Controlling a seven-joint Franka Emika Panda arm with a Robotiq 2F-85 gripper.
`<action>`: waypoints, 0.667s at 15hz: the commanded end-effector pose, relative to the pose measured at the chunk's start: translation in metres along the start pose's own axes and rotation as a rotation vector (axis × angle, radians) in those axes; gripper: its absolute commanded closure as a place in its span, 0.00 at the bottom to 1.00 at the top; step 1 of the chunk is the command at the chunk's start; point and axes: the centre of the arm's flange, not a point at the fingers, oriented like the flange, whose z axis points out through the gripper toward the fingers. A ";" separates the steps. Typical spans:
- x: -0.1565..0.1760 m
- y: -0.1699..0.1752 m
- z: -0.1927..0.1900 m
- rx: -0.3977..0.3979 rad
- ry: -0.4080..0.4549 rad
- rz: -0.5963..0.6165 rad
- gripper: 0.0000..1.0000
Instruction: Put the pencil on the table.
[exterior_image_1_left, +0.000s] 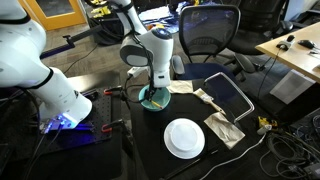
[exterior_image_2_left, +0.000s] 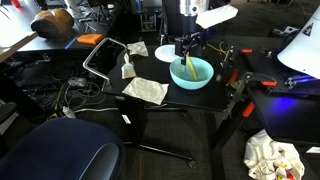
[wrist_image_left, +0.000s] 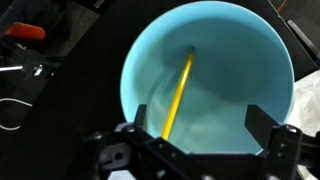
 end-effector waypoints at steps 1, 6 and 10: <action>0.009 -0.010 0.017 0.005 0.029 0.024 0.00; 0.011 -0.010 0.033 -0.004 0.011 0.038 0.00; 0.009 -0.009 0.042 -0.014 0.003 0.050 0.25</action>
